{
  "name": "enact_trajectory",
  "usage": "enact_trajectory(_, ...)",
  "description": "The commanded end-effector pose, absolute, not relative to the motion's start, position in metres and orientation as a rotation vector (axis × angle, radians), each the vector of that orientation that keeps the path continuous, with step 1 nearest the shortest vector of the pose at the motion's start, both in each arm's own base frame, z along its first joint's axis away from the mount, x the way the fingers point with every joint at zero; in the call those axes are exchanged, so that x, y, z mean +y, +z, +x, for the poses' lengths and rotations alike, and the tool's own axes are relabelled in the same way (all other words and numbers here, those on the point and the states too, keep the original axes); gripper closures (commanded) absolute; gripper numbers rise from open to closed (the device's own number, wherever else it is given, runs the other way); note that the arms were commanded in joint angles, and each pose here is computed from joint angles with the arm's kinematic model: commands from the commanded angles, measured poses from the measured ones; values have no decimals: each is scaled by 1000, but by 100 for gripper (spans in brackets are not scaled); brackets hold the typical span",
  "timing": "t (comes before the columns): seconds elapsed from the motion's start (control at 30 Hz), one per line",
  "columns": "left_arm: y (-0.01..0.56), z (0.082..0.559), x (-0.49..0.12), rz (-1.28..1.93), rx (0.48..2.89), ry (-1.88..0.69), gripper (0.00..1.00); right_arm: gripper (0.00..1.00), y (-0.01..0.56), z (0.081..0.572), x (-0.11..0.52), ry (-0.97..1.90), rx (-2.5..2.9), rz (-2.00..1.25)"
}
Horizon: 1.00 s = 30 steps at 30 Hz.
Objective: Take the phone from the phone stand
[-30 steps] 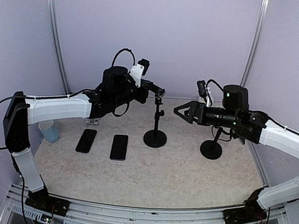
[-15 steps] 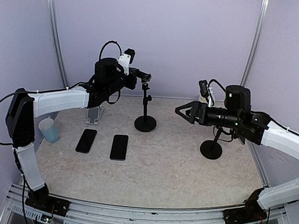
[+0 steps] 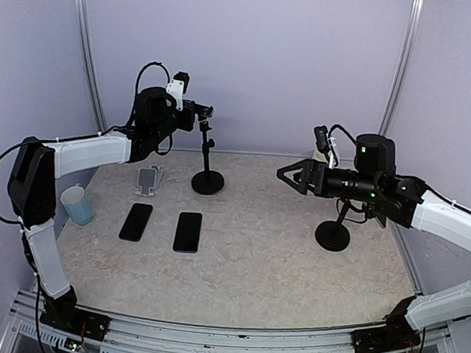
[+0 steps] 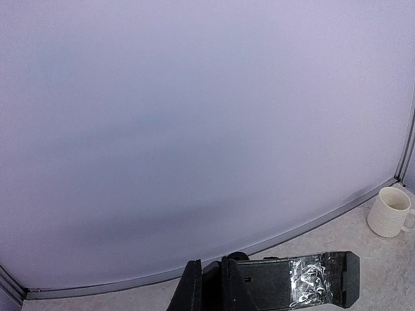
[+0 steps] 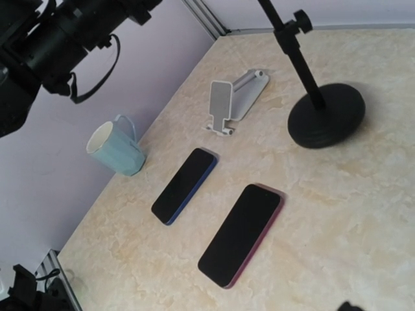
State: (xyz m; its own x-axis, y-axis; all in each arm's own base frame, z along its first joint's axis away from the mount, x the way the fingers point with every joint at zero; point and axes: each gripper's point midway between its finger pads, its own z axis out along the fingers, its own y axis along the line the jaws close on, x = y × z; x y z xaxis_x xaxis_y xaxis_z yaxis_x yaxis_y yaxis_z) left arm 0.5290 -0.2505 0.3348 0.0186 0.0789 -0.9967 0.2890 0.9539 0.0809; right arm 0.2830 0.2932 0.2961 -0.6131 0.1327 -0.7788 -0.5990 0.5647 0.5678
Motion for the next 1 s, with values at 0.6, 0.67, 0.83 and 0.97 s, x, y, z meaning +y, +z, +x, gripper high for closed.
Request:
enact_trajectory(0.6, 356, 526, -217, 231, 1423, -95, 93, 13, 303, 286, 292, 1093, 1942, -412)
enact_trajectory(0.67, 355, 525, -218, 235, 1433, -94, 77, 13, 308, 285, 291, 1083, 1929, -432)
enact_trajectory(0.83, 356, 521, -218, 241, 1454, -103, 34, 12, 322, 285, 288, 1083, 1891, -475)
enact_trajectory(0.97, 357, 516, -220, 259, 1475, -110, 15, 12, 335, 288, 279, 1060, 1862, -497)
